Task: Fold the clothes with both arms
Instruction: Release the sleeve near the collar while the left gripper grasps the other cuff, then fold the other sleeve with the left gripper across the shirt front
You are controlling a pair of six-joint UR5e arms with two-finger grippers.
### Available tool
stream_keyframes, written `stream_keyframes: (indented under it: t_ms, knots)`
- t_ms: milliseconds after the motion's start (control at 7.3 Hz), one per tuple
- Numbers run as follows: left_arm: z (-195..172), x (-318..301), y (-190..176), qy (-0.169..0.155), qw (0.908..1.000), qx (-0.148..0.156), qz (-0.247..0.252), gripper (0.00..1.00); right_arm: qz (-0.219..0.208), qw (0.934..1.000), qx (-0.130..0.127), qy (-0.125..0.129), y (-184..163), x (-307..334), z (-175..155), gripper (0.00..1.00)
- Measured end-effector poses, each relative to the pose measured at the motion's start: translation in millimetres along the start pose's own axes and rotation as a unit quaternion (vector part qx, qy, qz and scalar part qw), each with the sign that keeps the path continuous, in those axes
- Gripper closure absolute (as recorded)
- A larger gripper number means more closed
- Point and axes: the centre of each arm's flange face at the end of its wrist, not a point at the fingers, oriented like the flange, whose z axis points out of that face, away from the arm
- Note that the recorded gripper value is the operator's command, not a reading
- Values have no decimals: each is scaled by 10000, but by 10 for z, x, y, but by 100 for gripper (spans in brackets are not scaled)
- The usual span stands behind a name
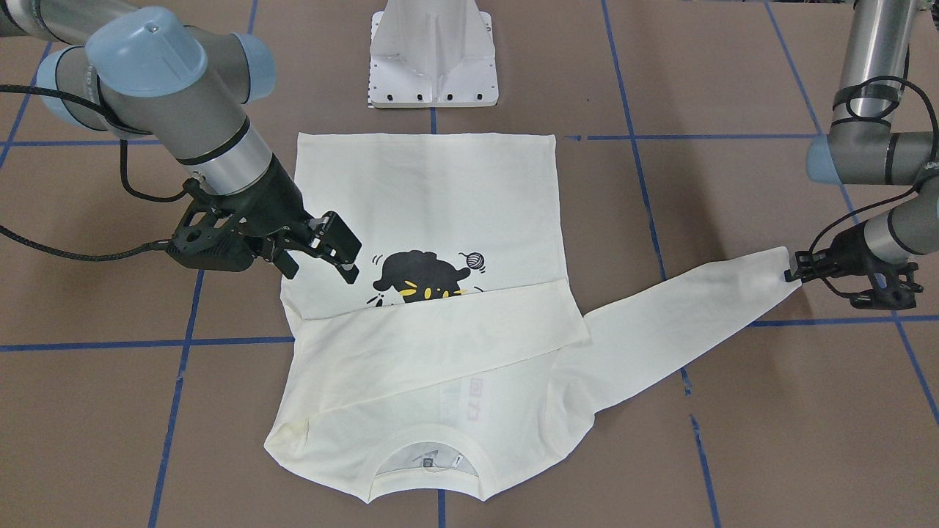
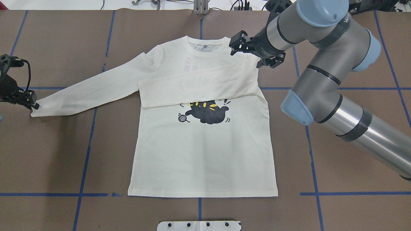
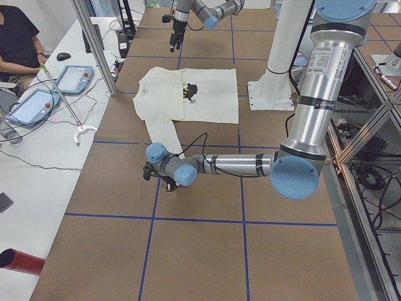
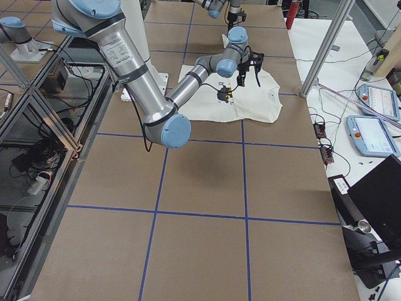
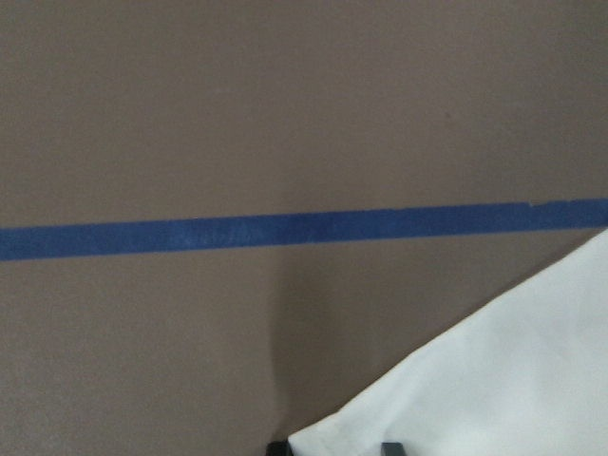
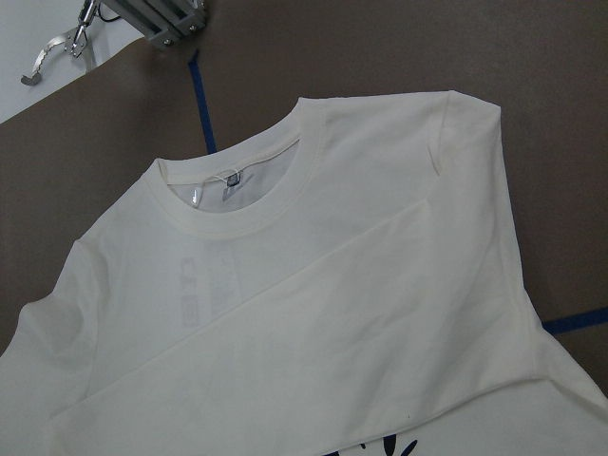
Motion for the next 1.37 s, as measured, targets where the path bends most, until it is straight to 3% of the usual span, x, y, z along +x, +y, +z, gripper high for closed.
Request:
stream_keyframes:
  t_ms: [274,685,1096,1371]
  knots:
    - [-105,165,-19,110,9999,56,111,100,11,10000,-4,18,-10,26,7,0]
    - [-738,1039,22,665,9972,152,293,100,-5,10000,-73,64,-163,196,-54,0]
    - [-1665,2726,-169,1550,9871,299,-258,100,-159,9996,-186,126,-420,707,-269,0]
    - [-1877,4187,-162,1894,9795,267,-632,100,-210,9995,-188,111,-331,1016,-472,0]
